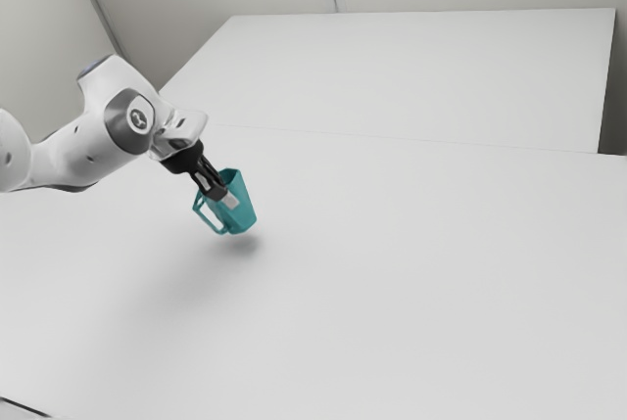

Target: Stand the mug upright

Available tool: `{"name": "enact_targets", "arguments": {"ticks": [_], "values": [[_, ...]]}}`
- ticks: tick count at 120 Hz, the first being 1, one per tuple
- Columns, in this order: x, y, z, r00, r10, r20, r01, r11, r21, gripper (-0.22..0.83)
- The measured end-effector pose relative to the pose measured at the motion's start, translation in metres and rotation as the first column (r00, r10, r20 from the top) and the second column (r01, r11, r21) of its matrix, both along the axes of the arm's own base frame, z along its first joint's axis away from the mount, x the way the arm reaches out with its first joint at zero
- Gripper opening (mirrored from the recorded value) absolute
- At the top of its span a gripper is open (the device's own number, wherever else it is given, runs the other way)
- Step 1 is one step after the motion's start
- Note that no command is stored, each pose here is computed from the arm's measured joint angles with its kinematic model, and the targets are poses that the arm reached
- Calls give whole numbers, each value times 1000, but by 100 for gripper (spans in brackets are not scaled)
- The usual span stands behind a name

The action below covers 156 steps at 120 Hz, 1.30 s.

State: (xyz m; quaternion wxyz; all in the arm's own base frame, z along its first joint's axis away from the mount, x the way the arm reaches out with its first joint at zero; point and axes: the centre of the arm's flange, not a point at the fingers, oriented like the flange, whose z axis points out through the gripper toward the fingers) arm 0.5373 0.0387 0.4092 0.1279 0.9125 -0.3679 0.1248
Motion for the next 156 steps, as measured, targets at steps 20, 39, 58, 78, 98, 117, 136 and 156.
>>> {"name": "enact_targets", "arguments": {"ticks": [20, 39, 58, 78, 98, 117, 136, 156], "values": [[-19, 1, -13, 994, 81, -80, -80, 997, 14, -17], [-26, 36, -19, 974, 191, -125, -186, 981, 56, -17], [-27, 29, -29, 962, 212, -175, -196, 975, 101, -17], [-25, 19, -39, 950, 231, -212, -208, 970, 126, -17], [-24, 11, -42, 939, 257, -229, -230, 963, 139, -17], [-23, 4, -47, 929, 276, -245, -247, 958, 142, -17], [-22, 0, -50, 920, 294, -259, -265, 954, 143, -14], [-24, 6, -48, 906, 327, -268, -298, 944, 144, 11]]}}
